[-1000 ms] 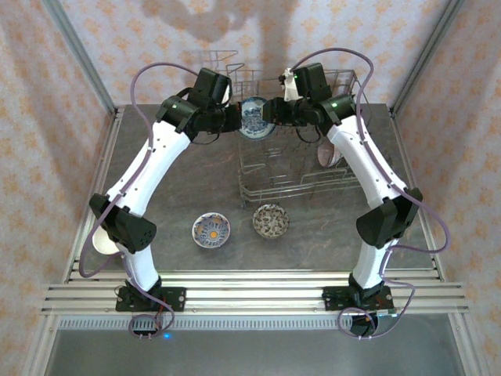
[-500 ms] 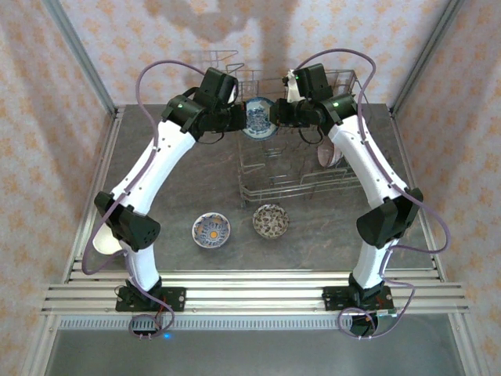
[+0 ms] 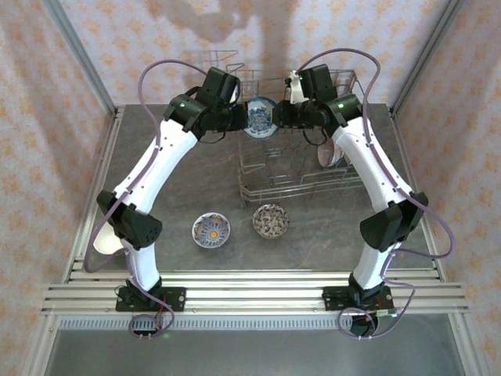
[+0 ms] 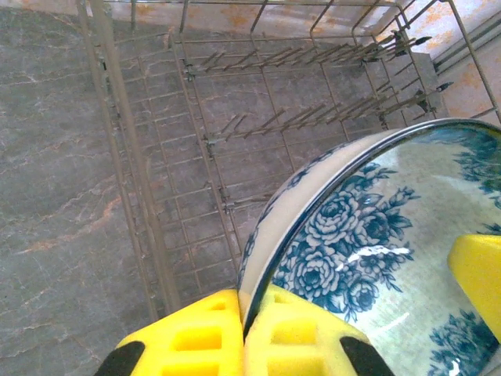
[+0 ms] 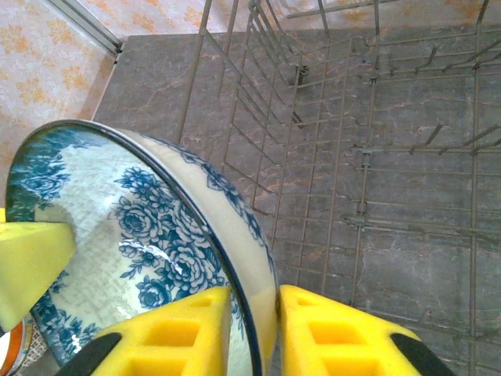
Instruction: Load the bowls into the dish rack
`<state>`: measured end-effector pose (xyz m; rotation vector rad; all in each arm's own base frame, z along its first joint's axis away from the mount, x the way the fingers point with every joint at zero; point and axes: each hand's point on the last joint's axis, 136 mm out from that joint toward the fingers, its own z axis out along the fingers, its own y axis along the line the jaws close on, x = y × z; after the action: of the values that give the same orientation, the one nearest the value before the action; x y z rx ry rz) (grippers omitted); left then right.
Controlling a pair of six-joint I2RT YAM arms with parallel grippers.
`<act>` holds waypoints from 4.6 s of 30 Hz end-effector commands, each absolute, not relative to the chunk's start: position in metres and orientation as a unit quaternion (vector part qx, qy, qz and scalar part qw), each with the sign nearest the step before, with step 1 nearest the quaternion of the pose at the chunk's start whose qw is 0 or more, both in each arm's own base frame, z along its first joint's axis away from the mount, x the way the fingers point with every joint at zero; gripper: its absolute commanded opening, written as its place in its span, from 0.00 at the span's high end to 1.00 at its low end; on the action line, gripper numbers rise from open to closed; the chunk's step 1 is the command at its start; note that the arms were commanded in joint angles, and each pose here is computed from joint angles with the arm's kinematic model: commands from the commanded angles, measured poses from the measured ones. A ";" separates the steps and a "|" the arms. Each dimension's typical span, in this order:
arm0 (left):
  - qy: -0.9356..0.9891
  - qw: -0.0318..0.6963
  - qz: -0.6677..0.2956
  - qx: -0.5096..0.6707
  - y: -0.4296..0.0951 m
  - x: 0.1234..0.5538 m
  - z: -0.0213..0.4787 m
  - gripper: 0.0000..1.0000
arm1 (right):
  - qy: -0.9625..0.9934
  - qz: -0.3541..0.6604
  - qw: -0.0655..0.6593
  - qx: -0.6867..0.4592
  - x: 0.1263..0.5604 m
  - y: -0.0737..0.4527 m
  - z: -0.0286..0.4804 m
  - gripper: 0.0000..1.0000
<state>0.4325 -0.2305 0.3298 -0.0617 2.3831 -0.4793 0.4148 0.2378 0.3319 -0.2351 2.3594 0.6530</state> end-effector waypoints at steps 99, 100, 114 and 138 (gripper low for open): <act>0.949 0.268 -0.117 -0.118 -0.127 0.399 0.207 0.36 | 0.815 -0.507 0.282 -0.018 0.456 0.089 0.217 1.00; 0.949 0.267 -0.117 -0.120 -0.127 0.398 0.206 0.36 | 0.815 -0.506 0.280 -0.021 0.456 0.091 0.214 1.00; 0.943 0.272 -0.122 -0.145 -0.118 0.378 0.199 0.36 | 0.825 -0.503 0.256 -0.042 0.455 0.094 0.191 0.96; 0.931 0.239 -0.086 -0.263 -0.071 0.283 0.158 0.33 | 0.892 -0.395 0.214 -0.052 0.464 0.091 0.161 0.43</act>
<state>0.2966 -0.0868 0.1664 -0.6275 2.5443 -0.3195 0.4679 0.0787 0.1543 -0.1399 2.4274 -1.2469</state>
